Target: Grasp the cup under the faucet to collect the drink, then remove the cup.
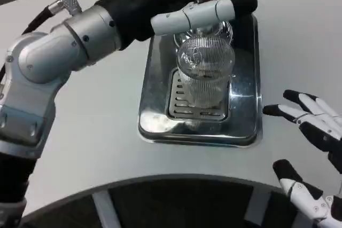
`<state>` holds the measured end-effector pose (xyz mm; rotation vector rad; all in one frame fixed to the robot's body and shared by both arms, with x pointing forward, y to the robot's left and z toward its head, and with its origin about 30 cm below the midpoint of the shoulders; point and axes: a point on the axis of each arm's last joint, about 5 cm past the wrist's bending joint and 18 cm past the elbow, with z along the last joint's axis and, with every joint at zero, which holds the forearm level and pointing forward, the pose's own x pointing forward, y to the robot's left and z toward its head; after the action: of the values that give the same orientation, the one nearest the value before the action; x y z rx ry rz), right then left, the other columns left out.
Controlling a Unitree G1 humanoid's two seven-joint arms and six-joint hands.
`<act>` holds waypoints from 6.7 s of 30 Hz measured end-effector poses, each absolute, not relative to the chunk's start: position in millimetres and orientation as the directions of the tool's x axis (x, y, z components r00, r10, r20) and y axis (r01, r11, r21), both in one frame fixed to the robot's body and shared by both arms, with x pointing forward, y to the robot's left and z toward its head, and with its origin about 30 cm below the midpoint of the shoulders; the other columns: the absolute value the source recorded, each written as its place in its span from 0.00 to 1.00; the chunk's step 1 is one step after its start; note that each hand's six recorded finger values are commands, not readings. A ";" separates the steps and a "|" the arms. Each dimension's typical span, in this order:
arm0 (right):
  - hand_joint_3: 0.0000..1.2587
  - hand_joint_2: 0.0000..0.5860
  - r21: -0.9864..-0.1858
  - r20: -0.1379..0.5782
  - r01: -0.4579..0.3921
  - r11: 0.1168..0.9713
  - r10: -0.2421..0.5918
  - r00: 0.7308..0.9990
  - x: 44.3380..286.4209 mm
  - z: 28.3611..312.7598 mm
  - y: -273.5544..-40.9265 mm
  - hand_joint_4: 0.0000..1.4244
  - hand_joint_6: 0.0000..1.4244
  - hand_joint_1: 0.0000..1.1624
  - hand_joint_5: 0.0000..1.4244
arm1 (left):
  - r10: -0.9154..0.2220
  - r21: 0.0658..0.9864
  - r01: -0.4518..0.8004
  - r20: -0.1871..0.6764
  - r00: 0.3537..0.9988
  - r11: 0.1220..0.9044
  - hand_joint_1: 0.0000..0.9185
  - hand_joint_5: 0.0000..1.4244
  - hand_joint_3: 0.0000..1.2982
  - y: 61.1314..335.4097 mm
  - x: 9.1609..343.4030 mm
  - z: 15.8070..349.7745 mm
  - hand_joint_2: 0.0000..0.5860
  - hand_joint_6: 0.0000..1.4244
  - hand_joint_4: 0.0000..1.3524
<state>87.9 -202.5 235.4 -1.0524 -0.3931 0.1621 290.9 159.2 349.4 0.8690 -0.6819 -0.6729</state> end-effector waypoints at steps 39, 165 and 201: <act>0.13 0.87 -0.837 0.286 0.061 0.545 0.339 0.896 89.3 229.5 -183.5 0.02 0.04 0.37 0.00 | -0.793 0.945 0.096 0.202 0.574 0.311 0.00 0.01 0.07 149.0 278.9 348.7 0.16 0.11 0.00; 0.00 0.47 -0.424 0.293 0.142 0.894 -0.013 0.956 237.6 191.4 -68.6 0.00 0.06 0.55 0.01 | -0.772 0.921 0.112 0.240 0.589 0.372 0.00 0.02 0.07 172.4 282.8 355.0 0.20 0.12 0.00; 0.00 0.42 -0.419 0.302 0.184 0.889 -0.054 0.952 251.3 191.1 -53.0 0.06 0.17 0.61 0.14 | -0.785 0.933 0.098 0.231 0.574 0.347 0.00 0.03 0.09 175.2 287.3 358.2 0.23 0.13 0.00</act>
<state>251.3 -53.0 191.1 -0.4604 -0.2883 -0.1254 287.3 175.2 358.2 1.0695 -0.7725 -0.6534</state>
